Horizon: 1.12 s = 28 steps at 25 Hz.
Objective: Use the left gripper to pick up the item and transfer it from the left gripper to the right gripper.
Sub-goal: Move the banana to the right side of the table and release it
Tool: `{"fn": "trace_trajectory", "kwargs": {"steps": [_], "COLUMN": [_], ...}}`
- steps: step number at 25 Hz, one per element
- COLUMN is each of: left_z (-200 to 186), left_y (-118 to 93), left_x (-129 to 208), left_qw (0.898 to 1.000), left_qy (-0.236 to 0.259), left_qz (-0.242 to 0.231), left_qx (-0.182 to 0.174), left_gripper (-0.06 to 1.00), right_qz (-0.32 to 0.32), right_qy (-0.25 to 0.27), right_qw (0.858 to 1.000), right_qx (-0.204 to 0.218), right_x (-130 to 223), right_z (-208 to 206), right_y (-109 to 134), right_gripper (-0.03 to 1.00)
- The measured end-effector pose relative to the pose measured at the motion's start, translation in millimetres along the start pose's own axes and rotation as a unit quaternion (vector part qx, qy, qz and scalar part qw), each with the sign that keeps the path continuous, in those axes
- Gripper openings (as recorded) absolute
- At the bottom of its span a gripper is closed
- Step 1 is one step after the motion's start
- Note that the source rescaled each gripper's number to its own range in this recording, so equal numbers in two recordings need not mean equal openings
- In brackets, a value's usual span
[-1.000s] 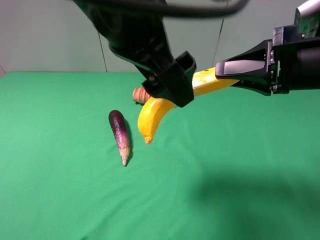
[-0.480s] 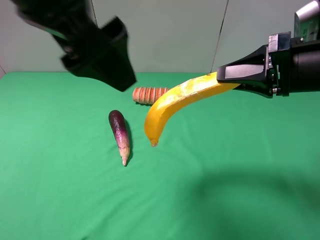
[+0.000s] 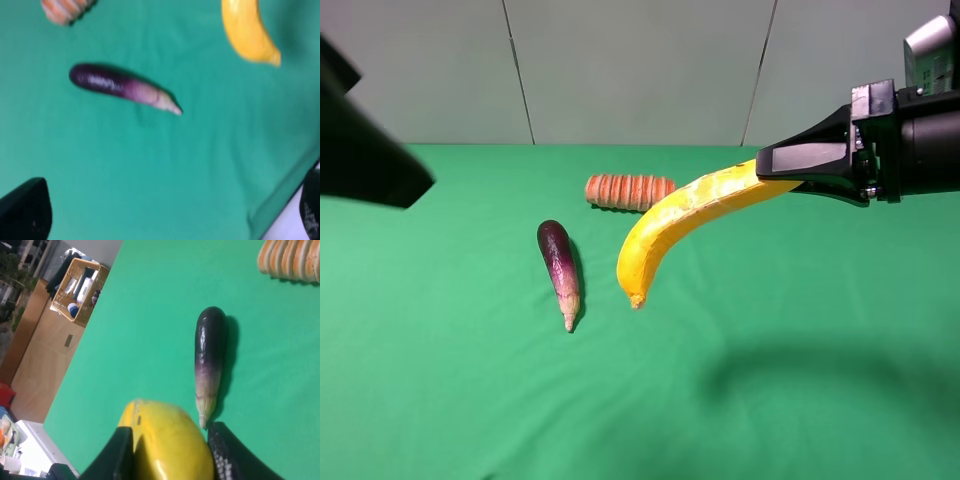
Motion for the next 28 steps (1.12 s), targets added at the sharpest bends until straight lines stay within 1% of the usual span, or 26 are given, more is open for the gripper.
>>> {"fn": "trace_trajectory", "kwargs": {"steps": [6,10,15,20,28], "left_z": [-7,-15,-19,-8,13], "left_y": [10,16,22,28,26], "left_x": [44,69,100,138,184], "left_qw": [0.999,0.998,0.997,0.997,0.992], "left_qy": [-0.007,-0.028,-0.052,-0.057,-0.098], "left_qz": [-0.032,-0.049,-0.056,-0.057,-0.066], "left_qx": [0.002,0.007,0.013,0.015,0.051], "left_gripper": [1.00,1.00,1.00,1.00,1.00], "right_qz": [0.004,0.002,0.002,0.003,0.009], "right_qy": [0.007,0.011,0.013,0.012,0.006], "right_qw": [1.000,1.000,1.000,1.000,1.000], "right_qx": [0.003,0.004,0.006,0.008,0.024], "right_x": [2,3,3,3,2], "right_z": [0,0,0,0,0], "right_y": [-1,-1,-2,-2,-6], "right_gripper": [0.00,0.00,0.00,0.00,0.00]}}
Point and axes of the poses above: a point on each arm's last joint axis where the gripper is mounted, z pointing out along that axis toward the gripper, y along the wrist's bending axis when the last joint is at zero, x = y × z, the point moved 4 cm from there along z, pointing out along that axis toward the gripper, and after that the axes turned 14 degrees about -z, right-handed, at the moved point
